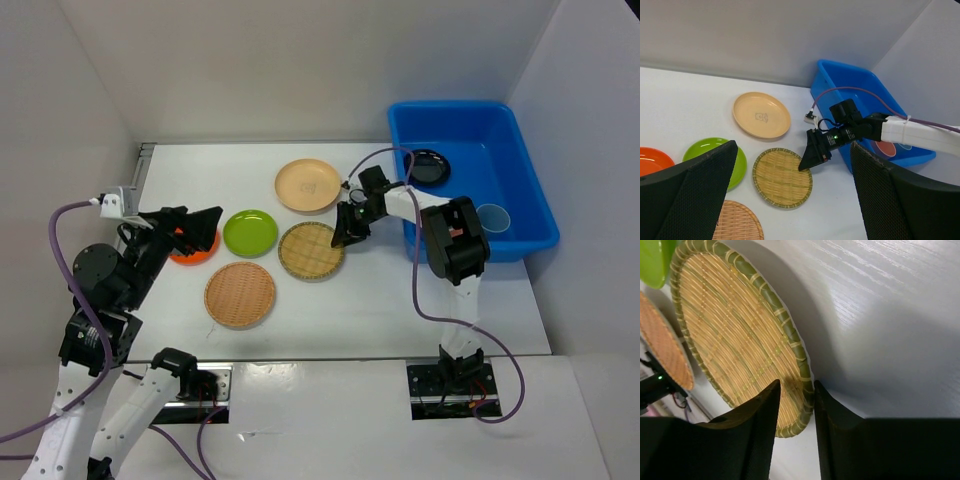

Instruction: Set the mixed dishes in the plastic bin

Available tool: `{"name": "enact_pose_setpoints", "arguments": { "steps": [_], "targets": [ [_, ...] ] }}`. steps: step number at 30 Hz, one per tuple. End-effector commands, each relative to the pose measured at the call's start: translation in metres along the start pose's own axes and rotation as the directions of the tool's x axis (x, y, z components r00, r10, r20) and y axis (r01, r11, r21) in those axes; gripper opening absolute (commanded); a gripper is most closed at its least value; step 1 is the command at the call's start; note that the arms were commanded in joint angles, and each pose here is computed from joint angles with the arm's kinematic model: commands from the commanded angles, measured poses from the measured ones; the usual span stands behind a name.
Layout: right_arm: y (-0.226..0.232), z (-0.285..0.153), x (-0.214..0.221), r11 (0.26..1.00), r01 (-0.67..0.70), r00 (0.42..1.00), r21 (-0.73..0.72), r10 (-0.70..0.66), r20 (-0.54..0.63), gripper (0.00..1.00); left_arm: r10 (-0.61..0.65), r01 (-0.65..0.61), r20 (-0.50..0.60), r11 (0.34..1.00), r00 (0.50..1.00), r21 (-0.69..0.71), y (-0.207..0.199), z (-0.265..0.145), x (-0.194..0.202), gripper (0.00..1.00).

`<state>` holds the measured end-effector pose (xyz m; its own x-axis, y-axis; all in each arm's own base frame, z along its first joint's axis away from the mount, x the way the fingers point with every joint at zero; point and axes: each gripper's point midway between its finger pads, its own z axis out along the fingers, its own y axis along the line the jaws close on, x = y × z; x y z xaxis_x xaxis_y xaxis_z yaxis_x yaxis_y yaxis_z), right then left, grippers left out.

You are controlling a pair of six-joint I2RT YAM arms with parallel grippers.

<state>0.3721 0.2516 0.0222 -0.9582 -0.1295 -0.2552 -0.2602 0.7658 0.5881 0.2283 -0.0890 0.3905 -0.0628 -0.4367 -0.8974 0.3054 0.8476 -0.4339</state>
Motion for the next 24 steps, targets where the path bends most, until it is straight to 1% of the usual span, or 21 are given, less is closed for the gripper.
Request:
{"name": "enact_pose_setpoints", "arguments": {
  "steps": [1, 2, 4, 5, 7, 8, 10, 11, 12, 14, 17, 18, 24],
  "targets": [
    [-0.008, 0.01, 0.003, 0.997, -0.014, 1.0, -0.077, 0.014, 0.003, 0.37, -0.011, 0.011, 0.032, 1.0, 0.999, 0.017, -0.005, -0.002, -0.008, 0.99],
    [-0.006, 0.012, 0.004, 0.995, -0.014, 1.0, -0.102, 0.013, -0.003, 0.36, -0.011, 0.011, 0.032, 1.0, 0.999, 0.017, -0.005, -0.002, -0.008, 0.99],
    [-0.012, 0.014, 0.007, 0.994, -0.04, 0.999, -0.106, 0.039, -0.011, 0.35, -0.011, 0.011, 0.032, 1.0, 0.999, 0.017, -0.005, -0.002, -0.008, 0.99],
    [-0.017, 0.013, 0.01, 0.993, -0.054, 0.998, -0.102, 0.053, -0.015, 0.28, -0.011, 0.011, 0.032, 1.0, 0.999, 0.017, -0.005, -0.002, -0.008, 0.99],
    [-0.015, 0.013, 0.009, 0.992, -0.049, 0.999, -0.114, 0.048, -0.011, 0.22, -0.011, 0.01, 0.04, 1.0, 0.999, 0.021, -0.006, -0.005, -0.01, 0.99],
    [-0.017, 0.014, 0.013, 0.992, -0.056, 0.998, -0.112, 0.054, -0.019, 0.16, -0.011, 0.01, 0.04, 1.0, 0.999, 0.021, -0.006, -0.005, -0.01, 0.99],
    [-0.02, 0.015, 0.013, 0.99, -0.068, 0.998, -0.121, 0.066, -0.025, 0.11, -0.011, 0.01, 0.04, 1.0, 0.999, 0.021, -0.006, -0.005, -0.01, 0.99],
    [-0.02, 0.015, 0.013, 0.99, -0.068, 0.998, -0.121, 0.066, -0.025, 0.05, -0.011, 0.01, 0.04, 1.0, 0.999, 0.021, -0.006, -0.005, -0.01, 0.99],
    [-0.018, 0.014, 0.014, 0.989, -0.068, 0.997, -0.13, 0.065, -0.027, 0.03, -0.011, 0.01, 0.04, 1.0, 0.999, 0.021, -0.006, -0.005, -0.01, 0.99],
    [-0.018, 0.014, 0.014, 0.99, -0.059, 0.998, -0.13, 0.056, -0.026, 0.0, -0.011, 0.01, 0.049, 1.0, 0.999, 0.025, -0.007, -0.007, -0.012, 0.99],
    [-0.007, 0.005, -0.001, 0.988, -0.03, 0.999, -0.149, 0.031, 0.007, 0.0, -0.02, 0.019, 0.048, 0.999, 0.999, 0.025, -0.006, -0.006, -0.01, 0.99],
    [-0.007, 0.005, 0.001, 0.988, -0.038, 0.999, -0.147, 0.038, -0.003, 0.0, -0.02, 0.019, 0.044, 0.999, 0.999, 0.034, -0.008, -0.006, -0.009, 0.99],
    [0.02, -0.019, -0.03, 0.981, 0.02, 0.999, -0.194, -0.01, 0.054, 0.0, -0.02, 0.018, 0.052, 0.999, 0.998, 0.038, -0.008, -0.005, -0.01, 0.99]
  ]
}}
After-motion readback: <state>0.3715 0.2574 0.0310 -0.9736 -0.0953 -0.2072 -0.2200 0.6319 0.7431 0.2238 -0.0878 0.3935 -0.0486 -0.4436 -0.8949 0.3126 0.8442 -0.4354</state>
